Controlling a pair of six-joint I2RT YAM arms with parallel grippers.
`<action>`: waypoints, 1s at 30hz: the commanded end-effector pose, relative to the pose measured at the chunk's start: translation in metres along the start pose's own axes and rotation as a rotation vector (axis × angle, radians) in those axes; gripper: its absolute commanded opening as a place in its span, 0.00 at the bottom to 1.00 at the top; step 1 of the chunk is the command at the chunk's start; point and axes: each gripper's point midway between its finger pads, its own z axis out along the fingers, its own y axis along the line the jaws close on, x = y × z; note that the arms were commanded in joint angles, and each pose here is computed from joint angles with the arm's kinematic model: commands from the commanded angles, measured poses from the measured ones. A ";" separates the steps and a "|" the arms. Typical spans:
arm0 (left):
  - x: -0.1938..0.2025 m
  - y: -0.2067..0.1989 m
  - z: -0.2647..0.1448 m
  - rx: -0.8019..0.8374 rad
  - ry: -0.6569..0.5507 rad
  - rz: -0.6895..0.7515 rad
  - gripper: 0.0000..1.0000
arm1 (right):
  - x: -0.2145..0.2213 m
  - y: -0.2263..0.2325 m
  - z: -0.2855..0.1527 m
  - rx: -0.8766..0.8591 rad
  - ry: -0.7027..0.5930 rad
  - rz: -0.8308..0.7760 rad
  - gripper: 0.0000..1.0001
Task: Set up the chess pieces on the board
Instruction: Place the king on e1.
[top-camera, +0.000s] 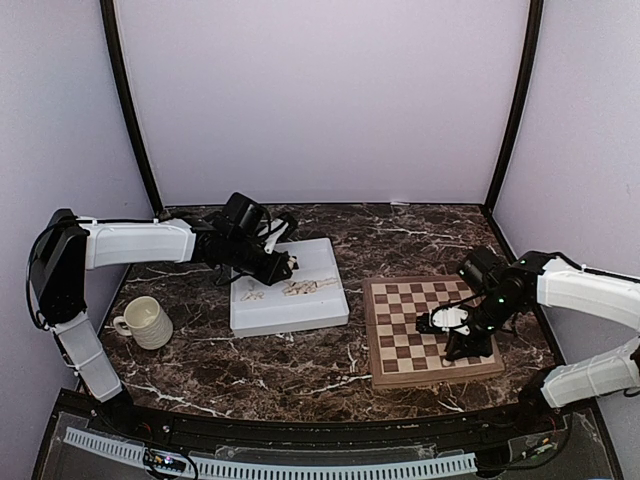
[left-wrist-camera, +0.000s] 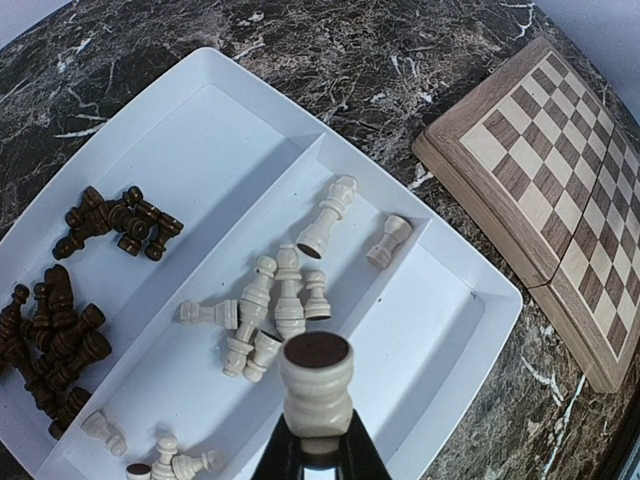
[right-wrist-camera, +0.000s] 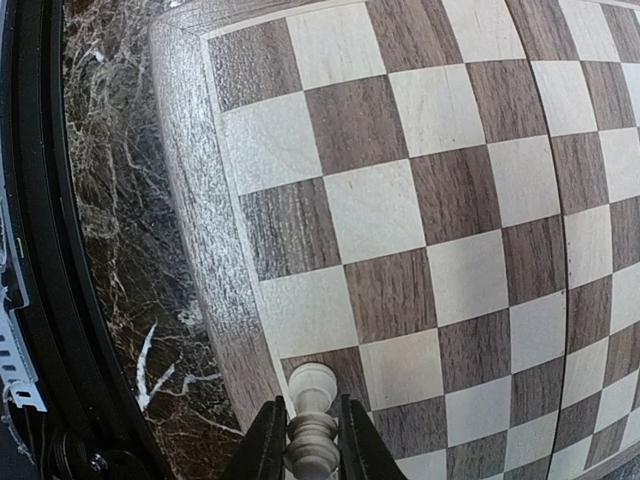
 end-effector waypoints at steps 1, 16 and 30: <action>-0.015 -0.009 -0.014 0.019 -0.034 0.028 0.00 | 0.005 -0.001 -0.004 0.017 0.042 -0.016 0.18; -0.013 -0.010 -0.012 0.022 -0.028 0.026 0.00 | -0.002 -0.001 -0.009 0.025 0.021 -0.012 0.13; -0.013 -0.011 -0.013 0.027 -0.026 0.030 0.00 | -0.002 -0.001 -0.007 0.012 0.040 -0.005 0.11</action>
